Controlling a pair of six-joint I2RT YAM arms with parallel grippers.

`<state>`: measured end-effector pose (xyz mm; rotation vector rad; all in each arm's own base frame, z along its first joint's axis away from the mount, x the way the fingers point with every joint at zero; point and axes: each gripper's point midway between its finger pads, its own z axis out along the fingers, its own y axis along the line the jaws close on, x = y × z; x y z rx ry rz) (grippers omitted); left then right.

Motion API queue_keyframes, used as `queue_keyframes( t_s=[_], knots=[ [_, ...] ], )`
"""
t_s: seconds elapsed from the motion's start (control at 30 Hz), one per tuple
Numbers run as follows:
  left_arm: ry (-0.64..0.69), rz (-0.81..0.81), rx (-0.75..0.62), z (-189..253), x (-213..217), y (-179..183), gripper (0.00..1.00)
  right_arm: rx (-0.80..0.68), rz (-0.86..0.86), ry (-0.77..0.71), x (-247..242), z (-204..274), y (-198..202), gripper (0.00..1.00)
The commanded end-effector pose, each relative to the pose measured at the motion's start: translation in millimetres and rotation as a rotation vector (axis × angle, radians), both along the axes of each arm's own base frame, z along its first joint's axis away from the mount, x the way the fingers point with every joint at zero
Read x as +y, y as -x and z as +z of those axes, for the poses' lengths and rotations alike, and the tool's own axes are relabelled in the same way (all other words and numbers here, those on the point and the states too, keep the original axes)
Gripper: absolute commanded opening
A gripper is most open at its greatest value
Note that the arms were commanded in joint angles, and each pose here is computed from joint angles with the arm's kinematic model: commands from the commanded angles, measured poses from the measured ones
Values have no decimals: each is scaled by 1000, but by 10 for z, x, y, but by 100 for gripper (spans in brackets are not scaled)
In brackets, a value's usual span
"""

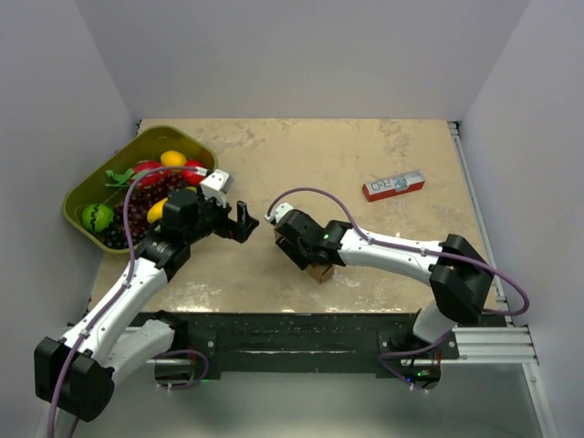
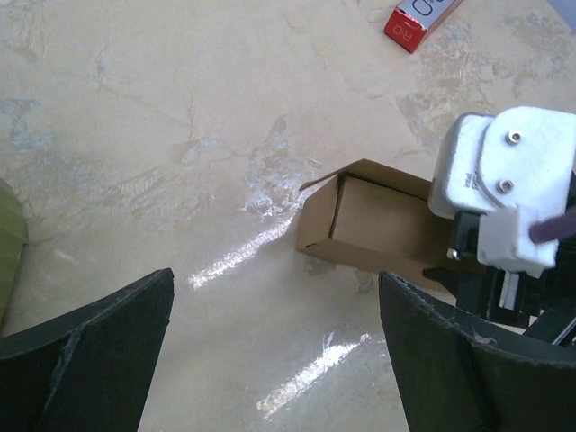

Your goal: Fold the paper box

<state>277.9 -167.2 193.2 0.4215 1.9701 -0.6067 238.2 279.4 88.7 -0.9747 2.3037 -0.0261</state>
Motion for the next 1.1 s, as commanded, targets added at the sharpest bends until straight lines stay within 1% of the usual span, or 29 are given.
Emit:
queue_keyframes(
  t_s=[0.0,0.03,0.07,0.17,0.2,0.23,0.27,0.3,0.33,0.4,0.5,0.63,0.67,0.7,0.77,0.8,0.87,0.9,0.97,1.0,1.07],
  knots=[
    [-5,-19,-48,126,5,-52,100,-43,230,-89,225,323,66,51],
    [-5,-19,-48,123,7,-49,100,-43,298,-78,216,301,109,51],
    [-6,-19,-45,112,12,-51,100,-36,350,-109,269,346,173,51],
    [-4,-28,-45,109,1,-45,100,-29,427,-110,318,354,218,52],
    [-3,-30,-43,105,0,-46,100,2,444,-89,310,280,253,54],
    [-2,-32,-41,101,-2,-45,100,3,464,-80,331,287,247,55],
    [-2,-37,-38,90,-10,-38,100,16,475,-68,331,249,259,58],
    [1,-41,-39,95,-17,-35,100,30,485,-57,333,203,270,73],
    [1,-46,-38,91,-23,-31,100,25,478,-55,335,206,254,81],
    [-2,-47,-39,84,-19,-32,100,-3,435,-57,319,240,192,87],
    [-5,-70,-41,68,-41,-12,100,-61,368,-110,312,470,123,92],
    [6,-164,-41,33,-157,67,99,-132,217,-180,175,864,50,95],
    [-3,-174,-43,13,-159,68,98,-156,182,-217,117,1027,60,95],
    [-5,-178,-45,6,-161,72,98,-142,112,-252,60,1071,87,96],
    [-16,-187,-48,-30,-165,73,96,-150,43,-307,-66,1233,138,97],
    [-22,-187,-46,-50,-163,74,96,-112,-6,-327,-132,1212,211,95],
    [-39,-197,-40,-103,-182,79,94,-87,-57,-350,-274,1237,313,92],
    [-47,-196,-41,-118,-188,73,94,-57,-104,-373,-315,1174,369,91],
    [-84,-189,-42,-182,-199,65,94,-26,-133,-408,-389,1142,470,89],
    [-102,-186,-42,-207,-199,62,93,8,-165,-409,-431,1025,532,88],
    [-159,-193,-69,-230,-221,76,93,17,-207,-424,-491,963,563,86]
  ],
)
